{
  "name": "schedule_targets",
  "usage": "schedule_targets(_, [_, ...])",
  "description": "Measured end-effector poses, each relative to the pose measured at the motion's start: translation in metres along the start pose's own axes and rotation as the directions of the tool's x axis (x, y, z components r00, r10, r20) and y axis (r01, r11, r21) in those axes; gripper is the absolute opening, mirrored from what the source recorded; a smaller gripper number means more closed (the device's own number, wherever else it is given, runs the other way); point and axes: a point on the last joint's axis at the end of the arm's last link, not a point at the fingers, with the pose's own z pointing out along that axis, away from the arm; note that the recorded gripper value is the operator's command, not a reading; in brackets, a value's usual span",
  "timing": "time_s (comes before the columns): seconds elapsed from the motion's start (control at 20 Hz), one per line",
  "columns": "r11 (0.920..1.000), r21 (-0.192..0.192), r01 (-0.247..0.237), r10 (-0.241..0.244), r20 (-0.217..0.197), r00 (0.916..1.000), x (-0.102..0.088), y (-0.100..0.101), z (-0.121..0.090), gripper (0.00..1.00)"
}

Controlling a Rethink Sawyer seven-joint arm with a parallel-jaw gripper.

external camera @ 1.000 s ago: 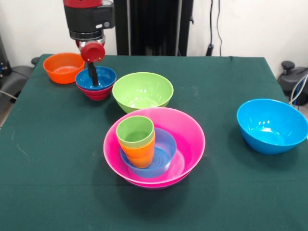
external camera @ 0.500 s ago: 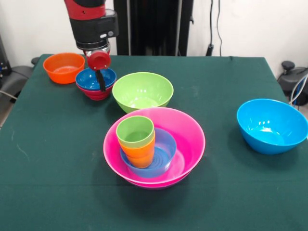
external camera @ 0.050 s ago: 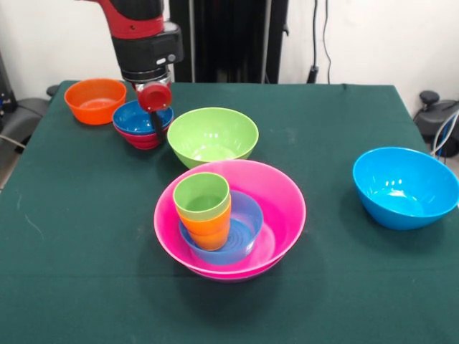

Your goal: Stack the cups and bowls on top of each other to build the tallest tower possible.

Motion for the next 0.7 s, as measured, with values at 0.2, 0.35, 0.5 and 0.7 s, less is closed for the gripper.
schedule_targets(0.2, [1.0, -0.008, 0.002, -0.002, -0.001, 1.0, 0.0018, 0.0026, 0.0016, 1.0])
schedule_targets(0.35, [0.9999, -0.011, 0.002, -0.002, -0.003, 1.0, 0.0021, 0.0039, 0.0017, 1.0])
schedule_targets(0.5, [0.9999, -0.011, 0.001, -0.001, -0.003, 1.0, 0.0019, 0.0036, 0.0017, 1.0])
schedule_targets(0.7, [0.9999, -0.011, -0.003, 0.003, -0.003, 1.0, 0.0001, 0.0024, 0.0015, 1.0])
